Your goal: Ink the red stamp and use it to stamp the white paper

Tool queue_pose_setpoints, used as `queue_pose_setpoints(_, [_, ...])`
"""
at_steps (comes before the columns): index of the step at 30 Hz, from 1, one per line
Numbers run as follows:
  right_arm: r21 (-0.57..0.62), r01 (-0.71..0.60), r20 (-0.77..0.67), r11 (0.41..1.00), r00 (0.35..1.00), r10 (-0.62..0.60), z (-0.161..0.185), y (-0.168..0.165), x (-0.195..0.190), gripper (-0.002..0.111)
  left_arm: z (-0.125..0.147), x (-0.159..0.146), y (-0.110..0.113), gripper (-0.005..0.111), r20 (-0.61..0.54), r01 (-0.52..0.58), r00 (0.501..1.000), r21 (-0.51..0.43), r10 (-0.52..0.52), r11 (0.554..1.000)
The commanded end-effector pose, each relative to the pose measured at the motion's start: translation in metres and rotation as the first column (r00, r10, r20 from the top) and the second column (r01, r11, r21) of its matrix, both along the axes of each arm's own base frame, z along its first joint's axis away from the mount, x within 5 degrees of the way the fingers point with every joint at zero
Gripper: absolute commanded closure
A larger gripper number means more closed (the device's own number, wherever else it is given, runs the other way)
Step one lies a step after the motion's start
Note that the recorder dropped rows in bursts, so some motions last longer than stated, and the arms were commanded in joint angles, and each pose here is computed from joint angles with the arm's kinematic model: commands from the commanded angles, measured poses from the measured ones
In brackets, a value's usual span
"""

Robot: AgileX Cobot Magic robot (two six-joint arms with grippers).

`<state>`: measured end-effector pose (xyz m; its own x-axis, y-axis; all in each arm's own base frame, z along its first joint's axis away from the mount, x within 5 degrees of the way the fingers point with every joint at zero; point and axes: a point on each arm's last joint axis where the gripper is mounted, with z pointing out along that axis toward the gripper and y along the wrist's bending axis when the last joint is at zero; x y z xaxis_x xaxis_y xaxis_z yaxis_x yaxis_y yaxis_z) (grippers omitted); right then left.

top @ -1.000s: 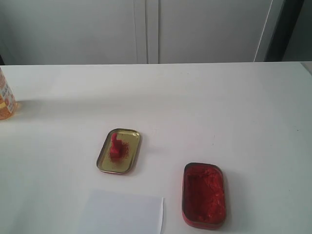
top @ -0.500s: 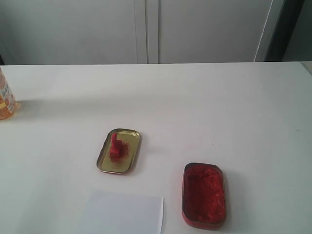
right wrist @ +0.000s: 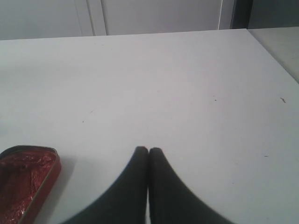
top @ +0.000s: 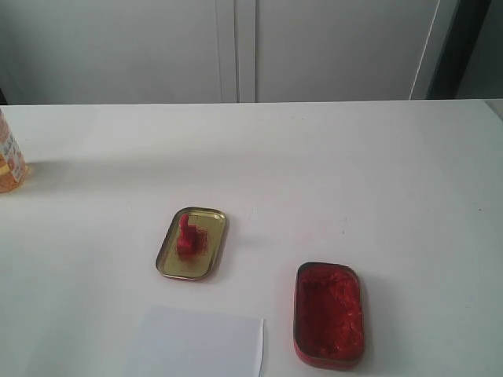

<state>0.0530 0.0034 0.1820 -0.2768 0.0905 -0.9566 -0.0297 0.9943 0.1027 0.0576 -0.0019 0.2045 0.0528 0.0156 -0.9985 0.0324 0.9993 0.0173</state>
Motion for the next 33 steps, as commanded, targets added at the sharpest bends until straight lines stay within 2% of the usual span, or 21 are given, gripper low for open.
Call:
queue_pose_setpoints(1, [0.001, 0.003, 0.013, 1.0, 1.0, -0.003, 0.0, 0.0, 0.0, 0.108, 0.001, 0.0, 0.0, 0.107, 0.025, 0.004, 1.0, -0.01, -0.003, 1.0])
queue_pose_setpoints(4, [0.001, 0.003, 0.013, 1.0, 1.0, -0.003, 0.0, 0.0, 0.0, 0.108, 0.0, 0.0, 0.0, 0.107, -0.009, 0.006, 1.0, -0.009, -0.006, 1.0])
queue_pose_setpoints(11, [0.001, 0.003, 0.013, 1.0, 1.0, -0.003, 0.0, 0.0, 0.0, 0.108, 0.018, -0.008, -0.002, 0.107, -0.149, 0.022, 0.989, 0.004, -0.021, 1.0])
queue_pose_setpoints(18, [0.001, 0.003, 0.013, 1.0, 1.0, -0.003, 0.0, 0.0, 0.0, 0.108, 0.028, -0.01, -0.002, 0.107, -0.229, 0.034, 0.973, 0.031, -0.026, 0.999])
queue_pose_setpoints(23, [0.001, 0.003, 0.013, 1.0, 1.0, -0.003, 0.0, 0.0, 0.0, 0.108, 0.046, -0.007, -0.002, 0.107, -0.272, 0.038, 0.962, 0.032, -0.028, 0.999])
queue_pose_setpoints(27, [0.001, 0.003, 0.013, 1.0, 1.0, -0.003, 0.0, 0.0, 0.0, 0.108, 0.062, -0.003, -0.003, 0.107, -0.352, 0.046, 0.936, 0.032, -0.032, 0.998])
queue_pose_setpoints(33, [0.001, 0.003, 0.013, 1.0, 1.0, -0.003, 0.0, 0.0, 0.0, 0.108, 0.087, 0.006, -0.004, 0.107, -0.508, 0.068, 0.86, 0.042, -0.037, 0.997])
